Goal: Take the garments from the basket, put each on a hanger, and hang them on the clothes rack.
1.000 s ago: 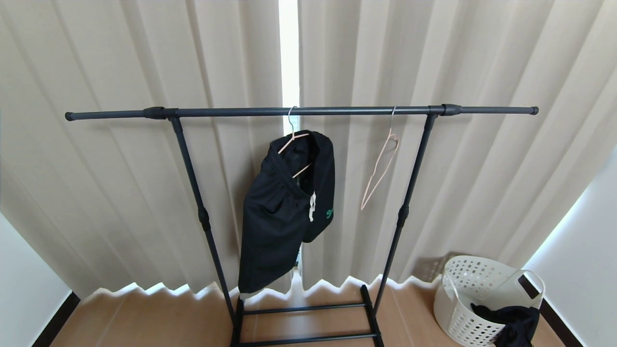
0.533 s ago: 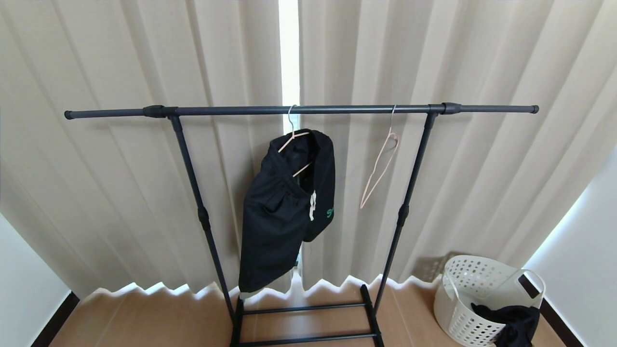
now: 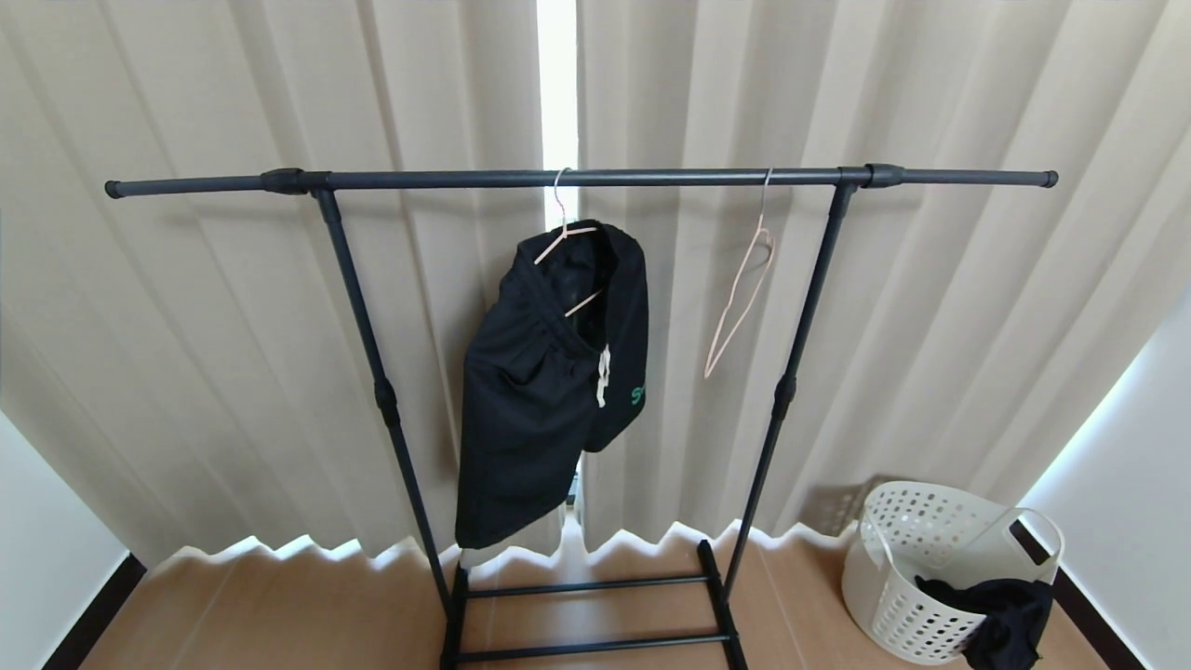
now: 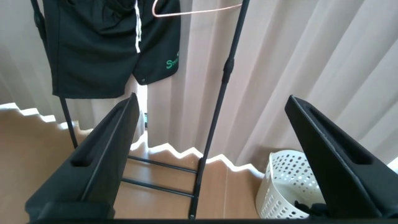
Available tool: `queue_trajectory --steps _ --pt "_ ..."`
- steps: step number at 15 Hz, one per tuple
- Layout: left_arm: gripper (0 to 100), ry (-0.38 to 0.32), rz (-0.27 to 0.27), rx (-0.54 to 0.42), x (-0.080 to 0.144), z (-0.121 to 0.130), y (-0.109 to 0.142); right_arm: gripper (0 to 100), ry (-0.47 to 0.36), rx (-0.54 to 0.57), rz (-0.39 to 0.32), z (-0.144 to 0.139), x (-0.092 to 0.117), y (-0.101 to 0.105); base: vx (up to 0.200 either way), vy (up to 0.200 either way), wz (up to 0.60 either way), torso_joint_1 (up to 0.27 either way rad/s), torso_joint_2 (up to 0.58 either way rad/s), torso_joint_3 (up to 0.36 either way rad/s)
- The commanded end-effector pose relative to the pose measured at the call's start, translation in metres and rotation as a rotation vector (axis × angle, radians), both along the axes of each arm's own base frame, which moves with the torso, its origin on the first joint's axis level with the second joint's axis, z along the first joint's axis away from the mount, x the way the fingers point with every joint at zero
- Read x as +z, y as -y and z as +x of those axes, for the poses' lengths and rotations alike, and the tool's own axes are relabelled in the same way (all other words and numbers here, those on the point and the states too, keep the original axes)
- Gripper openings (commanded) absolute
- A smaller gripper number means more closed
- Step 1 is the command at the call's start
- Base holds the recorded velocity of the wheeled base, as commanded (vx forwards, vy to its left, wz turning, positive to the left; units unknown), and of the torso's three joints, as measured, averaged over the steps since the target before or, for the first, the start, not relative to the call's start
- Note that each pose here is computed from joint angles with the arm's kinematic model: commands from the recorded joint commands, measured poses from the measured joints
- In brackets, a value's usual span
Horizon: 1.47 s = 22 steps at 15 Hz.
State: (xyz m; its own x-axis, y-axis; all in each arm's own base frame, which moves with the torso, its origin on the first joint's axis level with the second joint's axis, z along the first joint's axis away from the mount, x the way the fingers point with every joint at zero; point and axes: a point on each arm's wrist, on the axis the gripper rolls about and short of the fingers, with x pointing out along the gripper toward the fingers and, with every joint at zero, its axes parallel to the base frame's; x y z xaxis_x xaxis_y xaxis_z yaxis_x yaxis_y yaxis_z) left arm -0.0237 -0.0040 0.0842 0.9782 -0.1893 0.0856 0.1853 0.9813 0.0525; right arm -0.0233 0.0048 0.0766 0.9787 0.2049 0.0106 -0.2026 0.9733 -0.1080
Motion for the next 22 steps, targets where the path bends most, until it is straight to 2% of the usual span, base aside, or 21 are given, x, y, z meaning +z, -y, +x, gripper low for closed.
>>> queue_trajectory --steps 1,13,22 --pt "100 -0.001 0.000 0.002 0.0001 0.0001 0.0000 100 -0.001 0.001 -0.001 0.0001 0.0000 0.0000 0.000 0.000 0.00 -0.168 0.39 0.222" --pt "100 -0.002 -0.002 -0.006 0.0001 0.0001 0.0002 100 -0.001 0.001 -0.003 0.0001 0.0000 0.0000 0.000 0.000 0.00 -0.208 0.51 0.304" --pt "100 -0.002 -0.002 -0.006 0.0001 0.0001 0.0002 100 -0.001 0.001 -0.003 0.0001 0.0000 0.0000 0.000 0.000 0.00 -0.158 0.49 0.336"
